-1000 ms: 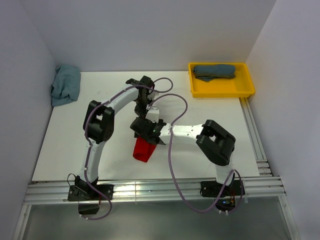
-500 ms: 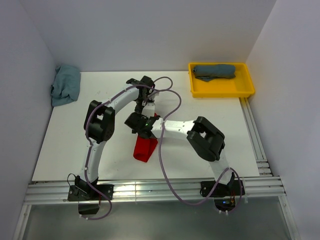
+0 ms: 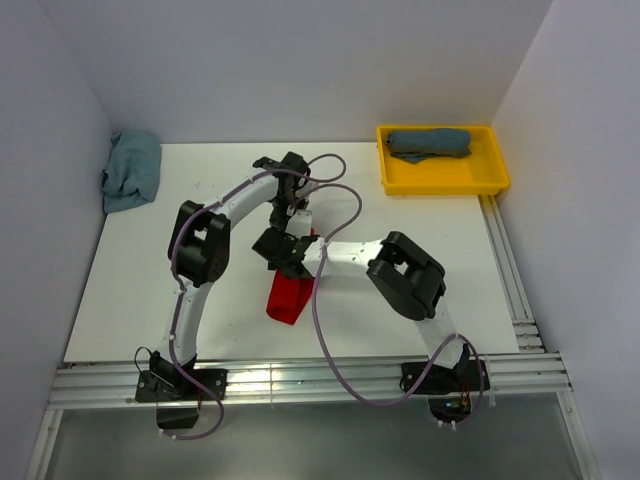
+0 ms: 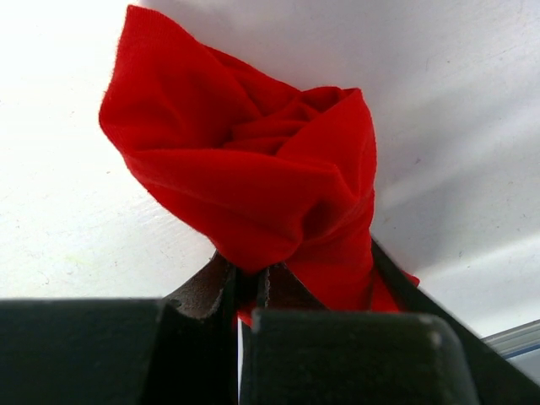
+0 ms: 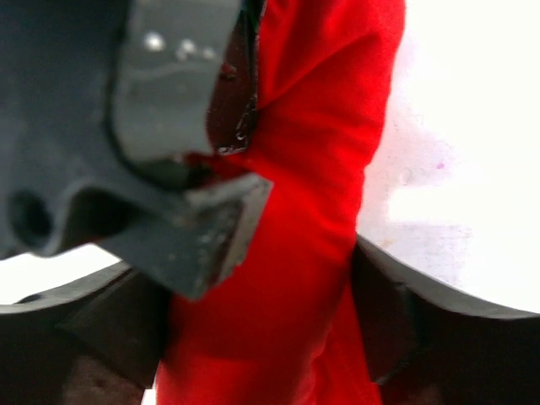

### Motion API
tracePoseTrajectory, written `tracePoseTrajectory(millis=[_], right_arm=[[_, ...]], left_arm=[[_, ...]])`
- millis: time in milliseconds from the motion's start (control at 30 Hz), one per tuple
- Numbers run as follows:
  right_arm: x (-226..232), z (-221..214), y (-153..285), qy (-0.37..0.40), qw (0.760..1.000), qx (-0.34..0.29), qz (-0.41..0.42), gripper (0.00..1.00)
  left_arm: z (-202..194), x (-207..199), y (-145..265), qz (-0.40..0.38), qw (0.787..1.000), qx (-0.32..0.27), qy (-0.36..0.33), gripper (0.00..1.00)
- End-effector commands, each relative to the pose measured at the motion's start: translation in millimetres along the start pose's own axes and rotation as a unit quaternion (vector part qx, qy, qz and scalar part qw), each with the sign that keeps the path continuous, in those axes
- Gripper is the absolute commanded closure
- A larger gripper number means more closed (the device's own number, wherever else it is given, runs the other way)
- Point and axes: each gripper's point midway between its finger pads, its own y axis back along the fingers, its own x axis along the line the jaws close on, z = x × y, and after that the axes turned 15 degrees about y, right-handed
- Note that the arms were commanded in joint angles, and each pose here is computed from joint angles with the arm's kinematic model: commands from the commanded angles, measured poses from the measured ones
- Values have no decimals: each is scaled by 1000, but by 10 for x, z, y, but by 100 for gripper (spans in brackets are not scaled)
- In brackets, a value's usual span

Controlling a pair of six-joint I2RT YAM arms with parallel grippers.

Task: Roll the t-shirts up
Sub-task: Place the rolled tshirt into the container

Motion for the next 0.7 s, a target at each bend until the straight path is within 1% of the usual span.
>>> tracePoseTrajectory(millis=[0, 33, 67, 100, 133, 167, 233, 267, 300, 400, 433, 500, 533, 567, 600, 633, 667], right_arm=[[-45, -205, -54, -5, 1000, 28, 3, 21], [-37, -208, -52, -5, 1000, 29, 6, 26], [-29, -215, -57, -4, 999, 32, 7, 40], [-16, -225, -47, -4, 999, 33, 9, 50], [-16, -216, -38, -6, 999, 33, 10, 66], [-17, -219, -26, -6, 999, 33, 10, 75], [-44, -222, -8, -11, 999, 33, 7, 89], [-53, -191, 14, -14, 999, 30, 8, 97], [-52, -190, 27, -15, 999, 29, 9, 100], [-64, -182, 52, -15, 999, 30, 9, 100], [-70, -191, 54, -13, 999, 31, 10, 100], [-66, -181, 64, -15, 999, 31, 13, 100], [-74, -197, 64, -13, 999, 31, 13, 100], [-71, -196, 60, -14, 999, 31, 14, 100], [-66, -201, 67, -14, 999, 32, 15, 100], [-77, -204, 72, -14, 999, 32, 14, 100], [-75, -199, 74, -15, 999, 31, 15, 100]], left_arm=[[16, 23, -165, 16, 1000, 2, -8, 100], [12, 23, -175, 16, 1000, 3, -8, 100], [15, 29, -174, 16, 1000, 3, -7, 100], [17, 22, -171, 14, 1000, 3, -8, 100], [23, 22, -168, 15, 1000, 2, -8, 100], [31, 8, -163, 14, 1000, 1, -9, 100], [35, 1, -154, 12, 1000, 2, -10, 99], [71, -12, -128, 10, 1000, -3, -11, 99], [86, -24, -118, 8, 1000, -4, -12, 97], [208, -104, -14, -7, 1000, -18, -18, 82], [258, -133, 35, -18, 999, -23, -18, 70], [408, -217, 195, -37, 998, -46, -24, 54], [482, -236, 276, -50, 997, -58, -23, 41], [580, -324, 409, -74, 994, -75, -31, 35], [632, -341, 477, -81, 993, -84, -32, 29], [711, -335, 568, -87, 991, -99, -35, 21], [781, -409, 684, -110, 987, -112, -41, 19]])
